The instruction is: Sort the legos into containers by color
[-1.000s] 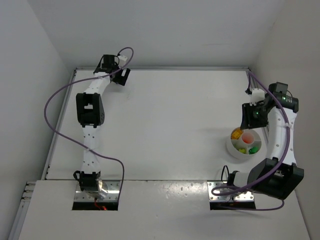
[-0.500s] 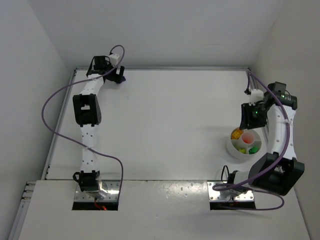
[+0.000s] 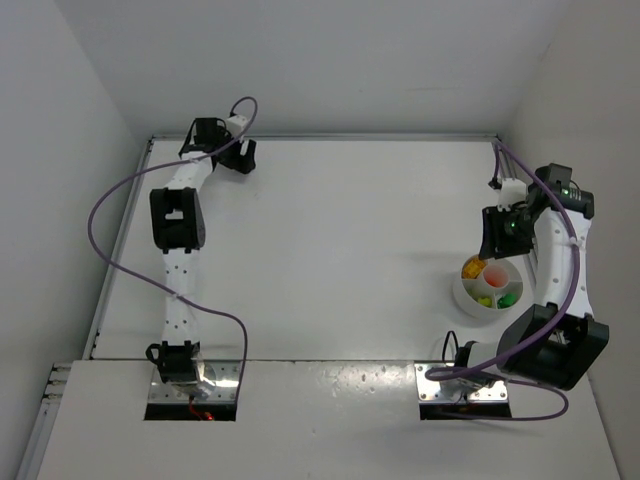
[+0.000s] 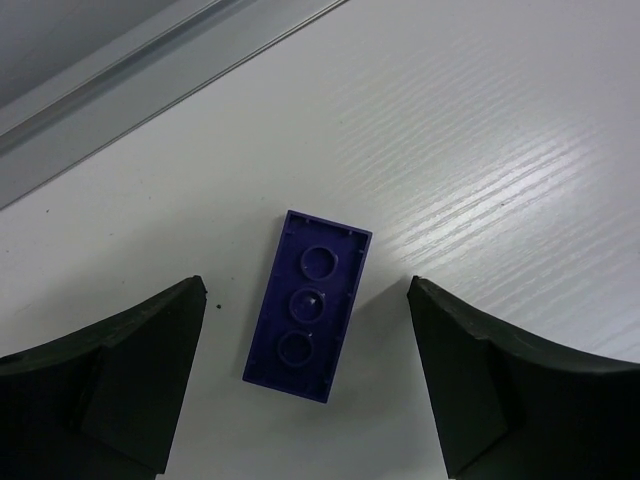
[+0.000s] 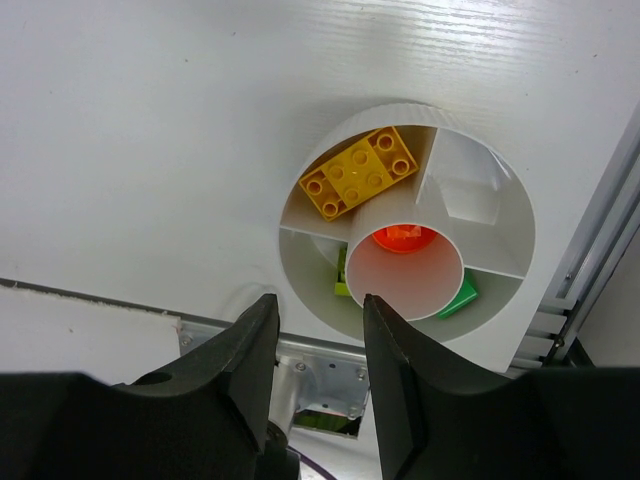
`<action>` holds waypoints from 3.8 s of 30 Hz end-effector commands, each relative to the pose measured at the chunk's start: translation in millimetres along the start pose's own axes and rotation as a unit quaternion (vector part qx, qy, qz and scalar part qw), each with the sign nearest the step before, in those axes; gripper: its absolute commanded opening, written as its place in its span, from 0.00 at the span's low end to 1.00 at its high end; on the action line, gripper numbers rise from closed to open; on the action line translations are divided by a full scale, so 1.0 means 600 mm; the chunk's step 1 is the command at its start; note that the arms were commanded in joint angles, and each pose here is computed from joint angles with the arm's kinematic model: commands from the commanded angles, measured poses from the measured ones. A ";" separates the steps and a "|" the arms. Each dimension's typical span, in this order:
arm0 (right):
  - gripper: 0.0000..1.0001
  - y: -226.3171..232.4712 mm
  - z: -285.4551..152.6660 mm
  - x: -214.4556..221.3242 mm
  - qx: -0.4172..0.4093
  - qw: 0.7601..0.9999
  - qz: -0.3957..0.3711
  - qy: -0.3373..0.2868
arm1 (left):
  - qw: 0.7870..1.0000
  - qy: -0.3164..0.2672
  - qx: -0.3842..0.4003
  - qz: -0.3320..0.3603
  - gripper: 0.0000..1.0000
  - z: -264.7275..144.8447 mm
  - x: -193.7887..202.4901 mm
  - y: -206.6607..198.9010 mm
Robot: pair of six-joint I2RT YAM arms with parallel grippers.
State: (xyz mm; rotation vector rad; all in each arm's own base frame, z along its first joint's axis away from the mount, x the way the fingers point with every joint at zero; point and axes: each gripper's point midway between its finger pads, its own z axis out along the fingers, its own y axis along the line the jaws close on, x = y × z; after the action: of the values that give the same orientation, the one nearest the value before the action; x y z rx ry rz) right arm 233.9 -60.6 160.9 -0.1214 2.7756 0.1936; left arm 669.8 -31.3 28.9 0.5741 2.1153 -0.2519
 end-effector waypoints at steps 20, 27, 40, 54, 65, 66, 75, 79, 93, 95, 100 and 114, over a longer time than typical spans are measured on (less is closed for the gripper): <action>0.41 0.143 -0.022 -0.070 -0.234 0.969 -0.027 -0.071 | 0.985 0.091 0.143 0.039 0.13 -0.178 0.051 -0.196; 0.43 0.235 -0.024 -0.096 -0.400 0.914 0.021 -0.062 | 0.972 -0.040 0.219 0.078 0.10 -0.309 -0.065 -0.437; 0.44 0.334 0.014 -0.166 -0.483 0.875 -0.020 -0.015 | 0.942 -0.111 0.304 0.087 0.09 -0.378 -0.218 -0.743; 0.48 0.351 0.055 -0.200 -0.431 0.901 -0.028 -0.044 | 0.930 -0.095 0.340 0.099 0.07 -0.386 -0.216 -0.824; 0.41 0.370 0.060 -0.199 -0.456 0.890 -0.017 -0.028 | 0.928 -0.095 0.346 0.105 0.07 -0.395 -0.216 -0.843; 0.35 0.379 0.056 -0.197 -0.465 0.885 -0.021 -0.025 | 0.927 -0.096 0.345 0.110 0.07 -0.395 -0.216 -0.843; 0.02 0.375 0.048 -0.176 -0.463 0.885 -0.043 -0.007 | 0.937 -0.099 0.317 0.112 0.17 -0.387 -0.218 -0.828; 0.00 0.335 0.053 -0.182 -0.401 0.915 -0.053 -0.014 | 0.944 -0.089 0.300 0.105 0.54 -0.381 -0.213 -0.802; 0.00 0.076 -0.003 -0.198 -0.014 0.989 -0.138 -0.043 | 0.969 -0.098 0.222 0.048 0.93 -0.440 -0.223 -0.631; 0.00 0.023 -0.018 -0.180 0.037 0.990 -0.131 -0.024 | 0.972 -0.095 0.212 0.038 0.93 -0.441 -0.214 -0.604; 0.00 -0.073 -0.086 -0.150 0.144 0.981 -0.128 -0.021 | 0.976 -0.094 0.194 0.025 1.00 -0.457 -0.215 -0.565; 0.00 -0.192 -0.063 -0.059 0.159 0.977 -0.140 0.010 | 0.974 -0.048 0.220 0.003 1.00 -0.444 -0.193 -0.557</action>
State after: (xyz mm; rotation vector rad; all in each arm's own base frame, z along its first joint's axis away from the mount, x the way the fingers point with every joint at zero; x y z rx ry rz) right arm 263.3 -178.4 206.8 -0.3415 2.7512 -0.3787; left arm 367.8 -252.5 253.9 0.7962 1.9784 -0.7056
